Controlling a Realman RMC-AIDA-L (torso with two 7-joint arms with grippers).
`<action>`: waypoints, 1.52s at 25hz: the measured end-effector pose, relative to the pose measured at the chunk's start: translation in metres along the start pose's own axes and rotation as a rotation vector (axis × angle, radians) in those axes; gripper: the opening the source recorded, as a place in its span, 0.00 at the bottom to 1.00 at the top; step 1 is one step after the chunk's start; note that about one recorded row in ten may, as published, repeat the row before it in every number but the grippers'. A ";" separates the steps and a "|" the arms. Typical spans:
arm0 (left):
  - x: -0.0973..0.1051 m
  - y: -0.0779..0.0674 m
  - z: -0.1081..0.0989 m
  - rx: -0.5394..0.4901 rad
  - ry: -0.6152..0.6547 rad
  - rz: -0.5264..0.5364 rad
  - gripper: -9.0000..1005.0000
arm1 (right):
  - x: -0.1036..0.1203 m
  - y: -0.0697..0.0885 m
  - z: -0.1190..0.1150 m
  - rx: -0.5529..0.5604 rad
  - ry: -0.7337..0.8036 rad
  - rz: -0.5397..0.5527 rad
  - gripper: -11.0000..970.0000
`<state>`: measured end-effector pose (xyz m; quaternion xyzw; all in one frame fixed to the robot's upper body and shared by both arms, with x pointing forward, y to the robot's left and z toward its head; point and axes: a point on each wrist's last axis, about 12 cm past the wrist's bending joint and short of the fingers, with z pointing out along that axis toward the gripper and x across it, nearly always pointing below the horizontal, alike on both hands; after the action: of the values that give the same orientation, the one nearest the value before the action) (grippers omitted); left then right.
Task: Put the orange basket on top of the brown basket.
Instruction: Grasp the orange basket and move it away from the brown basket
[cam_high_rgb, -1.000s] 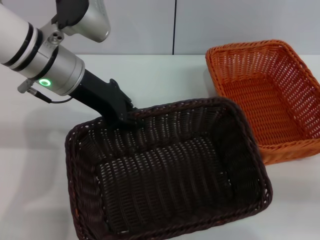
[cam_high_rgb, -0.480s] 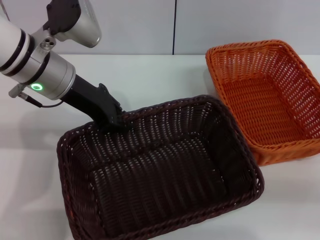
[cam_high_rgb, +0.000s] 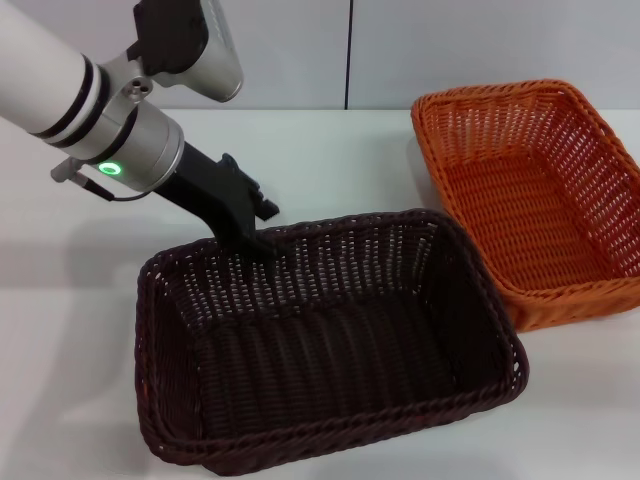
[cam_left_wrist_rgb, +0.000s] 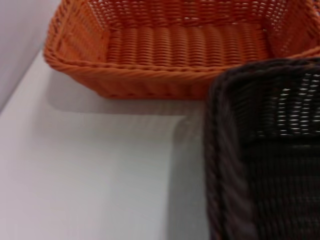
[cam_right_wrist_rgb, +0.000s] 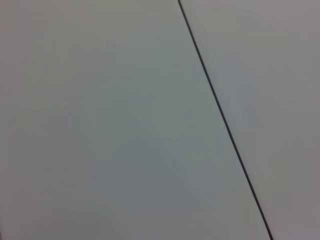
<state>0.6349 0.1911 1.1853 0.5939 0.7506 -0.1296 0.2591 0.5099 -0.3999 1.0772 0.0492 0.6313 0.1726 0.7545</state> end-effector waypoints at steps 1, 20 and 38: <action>0.000 0.000 0.000 0.000 0.000 0.000 0.37 | 0.000 0.000 -0.001 0.003 -0.001 0.003 0.74; 0.019 0.009 -0.051 -0.297 -0.557 -0.138 0.84 | -0.019 -0.006 0.019 -0.083 0.045 0.139 0.74; 0.053 -0.001 -0.037 -0.334 -0.814 -0.247 0.84 | -0.098 0.035 0.024 -0.358 0.369 0.755 0.74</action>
<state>0.6170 0.2537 1.1871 0.3505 0.6635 -0.2597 0.6078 0.5122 -0.3952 1.1833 0.1131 0.6532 0.5478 0.5103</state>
